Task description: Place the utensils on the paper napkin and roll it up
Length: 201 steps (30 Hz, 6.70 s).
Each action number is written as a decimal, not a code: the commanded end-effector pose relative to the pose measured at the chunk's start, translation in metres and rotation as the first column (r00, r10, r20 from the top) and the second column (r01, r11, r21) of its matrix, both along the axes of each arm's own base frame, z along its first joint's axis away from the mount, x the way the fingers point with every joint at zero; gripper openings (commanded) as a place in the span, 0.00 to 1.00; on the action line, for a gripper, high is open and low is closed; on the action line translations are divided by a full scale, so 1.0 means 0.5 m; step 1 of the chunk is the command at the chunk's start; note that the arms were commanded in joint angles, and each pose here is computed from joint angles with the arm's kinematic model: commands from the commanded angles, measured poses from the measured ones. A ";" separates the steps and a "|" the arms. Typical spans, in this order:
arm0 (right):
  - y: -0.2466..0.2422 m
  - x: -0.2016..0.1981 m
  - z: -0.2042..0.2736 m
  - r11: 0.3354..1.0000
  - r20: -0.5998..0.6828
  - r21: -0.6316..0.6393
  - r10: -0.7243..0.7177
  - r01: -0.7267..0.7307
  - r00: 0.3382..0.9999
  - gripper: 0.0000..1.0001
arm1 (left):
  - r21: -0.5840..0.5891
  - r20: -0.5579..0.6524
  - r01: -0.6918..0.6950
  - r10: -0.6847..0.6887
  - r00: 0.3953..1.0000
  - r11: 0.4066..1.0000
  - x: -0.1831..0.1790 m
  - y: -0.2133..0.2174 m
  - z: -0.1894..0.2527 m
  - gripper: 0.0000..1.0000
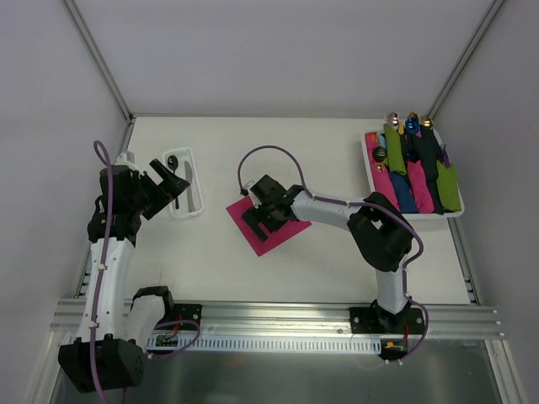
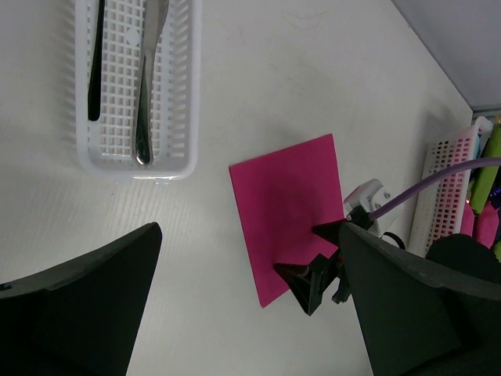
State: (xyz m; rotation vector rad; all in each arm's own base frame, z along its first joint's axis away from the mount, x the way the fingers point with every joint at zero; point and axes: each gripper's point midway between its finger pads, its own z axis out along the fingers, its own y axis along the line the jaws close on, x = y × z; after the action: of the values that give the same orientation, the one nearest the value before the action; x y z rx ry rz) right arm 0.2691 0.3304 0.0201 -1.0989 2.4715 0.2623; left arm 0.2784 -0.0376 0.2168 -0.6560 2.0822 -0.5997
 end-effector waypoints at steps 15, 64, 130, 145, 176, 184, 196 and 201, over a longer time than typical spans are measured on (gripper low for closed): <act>0.054 -0.005 0.203 0.980 0.060 0.197 0.029 -0.040 0.998 0.98 | 0.111 -0.182 0.036 -0.016 0.983 0.993 0.057 0.046 -0.038 0.90; -0.217 0.026 0.244 0.940 -0.112 0.302 -0.132 0.160 0.985 0.99 | 0.309 -0.617 0.298 -0.048 0.786 0.903 0.289 0.068 -0.340 0.34; -0.283 0.065 0.280 0.885 -0.185 0.382 -0.209 0.266 0.960 0.99 | 0.335 -0.510 0.602 -0.398 0.762 0.725 0.162 -0.309 -0.172 0.00; -0.300 0.064 0.275 0.876 -0.217 0.386 -0.220 0.290 0.951 0.99 | 0.214 -0.586 0.694 -0.478 0.654 0.687 0.126 -0.485 -0.300 0.00; -0.302 0.071 0.256 0.871 -0.255 0.373 -0.234 0.319 0.938 0.99 | 0.211 -0.606 0.738 -0.507 0.614 0.642 0.174 -0.530 -0.375 0.00; -0.304 0.072 0.252 0.871 -0.260 0.369 -0.238 0.324 0.936 0.99 | 0.187 -0.629 0.738 -0.498 0.597 0.648 0.170 -0.527 -0.401 0.00; -0.303 0.072 0.248 0.868 -0.272 0.370 -0.240 0.331 0.932 0.99 | 0.192 -0.646 0.722 -0.468 0.603 0.665 0.165 -0.515 -0.414 0.12; -0.304 0.070 0.248 0.868 -0.274 0.369 -0.241 0.333 0.931 0.99 | 0.188 -0.648 0.721 -0.467 0.601 0.667 0.160 -0.514 -0.413 0.20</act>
State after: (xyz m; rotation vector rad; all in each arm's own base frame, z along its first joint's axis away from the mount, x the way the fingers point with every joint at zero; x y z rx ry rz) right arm 0.3001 0.1756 0.1311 -0.5474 2.5847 0.7771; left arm 0.3625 -0.2983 0.0200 0.2825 2.8679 -0.2916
